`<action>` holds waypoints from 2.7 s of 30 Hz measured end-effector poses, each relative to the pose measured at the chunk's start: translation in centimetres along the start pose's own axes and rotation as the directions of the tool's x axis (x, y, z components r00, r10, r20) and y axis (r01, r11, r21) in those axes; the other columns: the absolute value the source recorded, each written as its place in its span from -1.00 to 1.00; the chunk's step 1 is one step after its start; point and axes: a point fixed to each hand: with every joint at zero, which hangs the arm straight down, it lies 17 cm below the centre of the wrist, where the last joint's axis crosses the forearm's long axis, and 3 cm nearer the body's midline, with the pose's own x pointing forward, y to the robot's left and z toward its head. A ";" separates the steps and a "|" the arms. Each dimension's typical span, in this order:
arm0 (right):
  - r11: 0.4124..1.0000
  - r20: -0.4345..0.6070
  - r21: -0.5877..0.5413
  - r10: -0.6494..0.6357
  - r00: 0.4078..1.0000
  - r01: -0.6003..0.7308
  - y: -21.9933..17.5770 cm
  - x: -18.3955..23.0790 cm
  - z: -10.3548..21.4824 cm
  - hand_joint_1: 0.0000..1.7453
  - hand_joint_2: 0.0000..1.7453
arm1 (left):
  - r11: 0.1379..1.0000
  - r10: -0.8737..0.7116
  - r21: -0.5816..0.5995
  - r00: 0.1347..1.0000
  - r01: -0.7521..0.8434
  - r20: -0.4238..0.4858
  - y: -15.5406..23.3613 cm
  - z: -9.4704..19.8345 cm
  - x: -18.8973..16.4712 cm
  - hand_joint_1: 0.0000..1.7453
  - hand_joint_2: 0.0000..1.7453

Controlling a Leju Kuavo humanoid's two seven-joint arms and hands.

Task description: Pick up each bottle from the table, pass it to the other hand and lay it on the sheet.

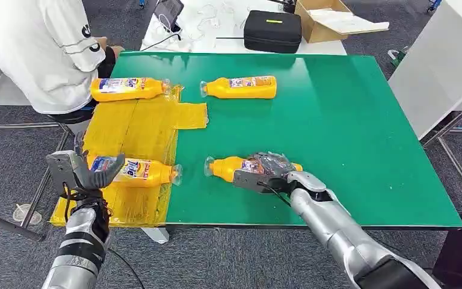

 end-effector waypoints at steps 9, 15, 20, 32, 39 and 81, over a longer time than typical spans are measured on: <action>0.971 0.140 -0.171 -0.144 0.980 0.168 -1.5 2.8 0.9 1.00 1.00 | 1.000 0.015 0.002 1.000 -0.015 -0.018 -0.4 0.2 -0.5 -1.00 1.00; 0.879 0.274 -0.341 -0.245 0.930 0.332 -4.0 6.7 3.0 1.00 1.00 | 0.999 0.040 -0.003 0.999 -0.041 -0.023 -0.9 1.0 -0.6 -1.00 1.00; 0.763 0.385 -0.492 -0.241 0.891 0.419 -7.9 8.7 5.3 1.00 1.00 | 0.995 0.094 -0.011 0.995 -0.095 -0.025 -1.4 1.4 -0.3 -1.00 1.00; 0.486 0.543 -0.688 -0.148 0.827 0.539 -13.3 10.1 11.5 1.00 1.00 | 0.727 0.590 -0.276 0.778 -0.628 -0.216 -10.9 4.7 4.0 -1.00 1.00; 0.514 0.577 -0.637 -0.177 0.797 0.575 -11.0 11.5 10.4 1.00 1.00 | 0.606 0.635 -0.385 0.715 -0.696 -0.293 -15.0 7.5 6.1 -1.00 1.00; 0.766 0.616 -0.325 -0.274 0.739 0.555 -0.1 24.4 3.2 1.00 1.00 | 0.539 0.639 -0.382 0.660 -0.751 -0.395 -18.3 8.9 5.3 1.00 1.00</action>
